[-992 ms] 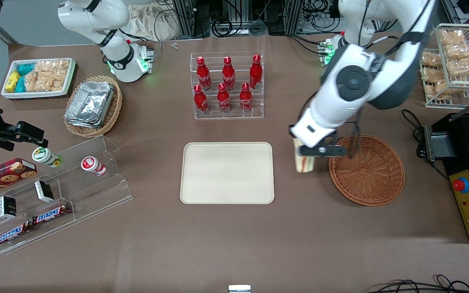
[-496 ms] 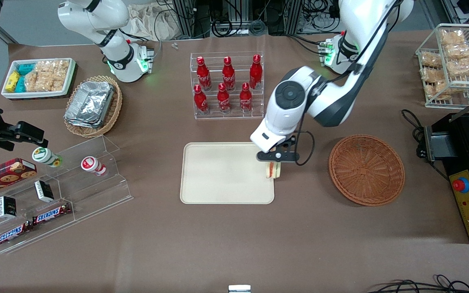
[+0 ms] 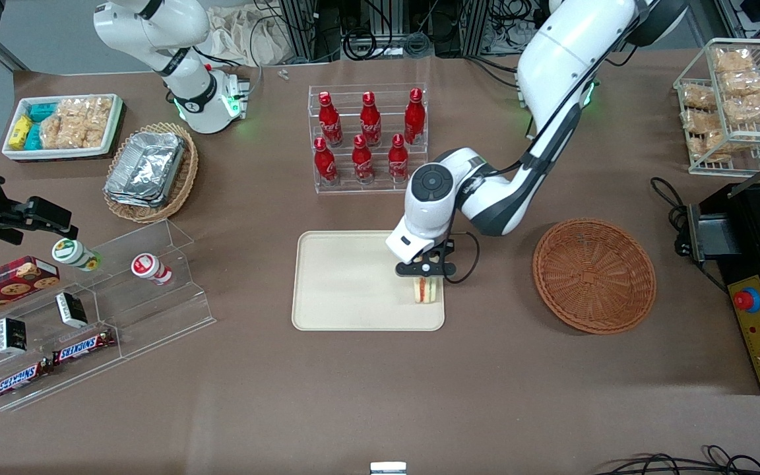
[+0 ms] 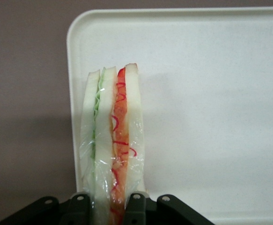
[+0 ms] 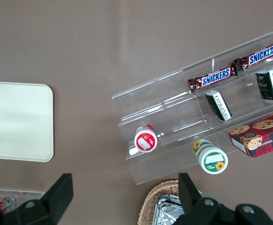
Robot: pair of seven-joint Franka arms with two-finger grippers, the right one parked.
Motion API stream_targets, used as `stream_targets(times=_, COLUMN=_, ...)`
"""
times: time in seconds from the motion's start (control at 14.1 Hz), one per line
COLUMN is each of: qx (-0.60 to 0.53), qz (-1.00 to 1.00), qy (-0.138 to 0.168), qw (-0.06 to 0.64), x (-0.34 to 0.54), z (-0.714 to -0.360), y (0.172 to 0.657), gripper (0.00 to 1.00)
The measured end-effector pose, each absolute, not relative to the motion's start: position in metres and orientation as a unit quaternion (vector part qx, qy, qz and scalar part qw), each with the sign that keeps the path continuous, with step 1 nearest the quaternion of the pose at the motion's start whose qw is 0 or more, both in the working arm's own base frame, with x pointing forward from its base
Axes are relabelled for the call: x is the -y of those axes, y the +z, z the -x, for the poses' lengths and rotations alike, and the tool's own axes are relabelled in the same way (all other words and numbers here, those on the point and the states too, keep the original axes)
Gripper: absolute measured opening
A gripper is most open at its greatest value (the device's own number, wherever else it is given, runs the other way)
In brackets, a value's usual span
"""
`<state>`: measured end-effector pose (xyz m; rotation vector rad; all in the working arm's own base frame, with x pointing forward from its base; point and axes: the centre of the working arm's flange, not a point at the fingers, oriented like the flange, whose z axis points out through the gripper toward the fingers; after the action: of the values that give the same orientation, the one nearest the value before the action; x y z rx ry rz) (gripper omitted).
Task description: Place sandwich from basket to tray
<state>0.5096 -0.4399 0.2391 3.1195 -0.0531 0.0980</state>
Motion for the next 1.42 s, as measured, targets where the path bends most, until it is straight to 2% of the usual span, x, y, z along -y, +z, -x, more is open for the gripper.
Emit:
stream_targets(times=0.07, qx=0.018, qz=-0.999, qy=0.029, qw=0.01, x=0.441, z=-0.509, y=0.234, gripper=0.17)
stream_targets(times=0.14, qx=0.019, qz=-0.999, qy=0.029, qw=0.008, x=0.44, z=-0.509, y=0.231, gripper=0.22)
stream_targets(times=0.71, qx=0.008, qz=-0.999, qy=0.044, qw=-0.004, x=0.438, z=-0.52, y=0.249, gripper=0.99)
stream_targets(times=0.92, qx=-0.028, qz=-0.997, qy=0.07, qw=-0.008, x=0.412, z=-0.546, y=0.314, gripper=1.0)
stream_targets(times=1.06, qx=-0.05, qz=-0.996, qy=0.071, qw=-0.027, x=0.386, z=-0.558, y=0.367, gripper=1.0)
stream_targets(times=1.13, qx=-0.053, qz=-0.996, qy=0.055, qw=-0.043, x=0.376, z=-0.558, y=0.391, gripper=1.0)
stream_targets(times=1.28, qx=-0.039, qz=-0.997, qy=0.003, qw=-0.063, x=0.355, z=-0.561, y=0.431, gripper=1.0)
stream_targets(times=1.42, qx=-0.022, qz=-0.998, qy=-0.042, qw=-0.044, x=0.316, z=-0.58, y=0.468, gripper=1.0)
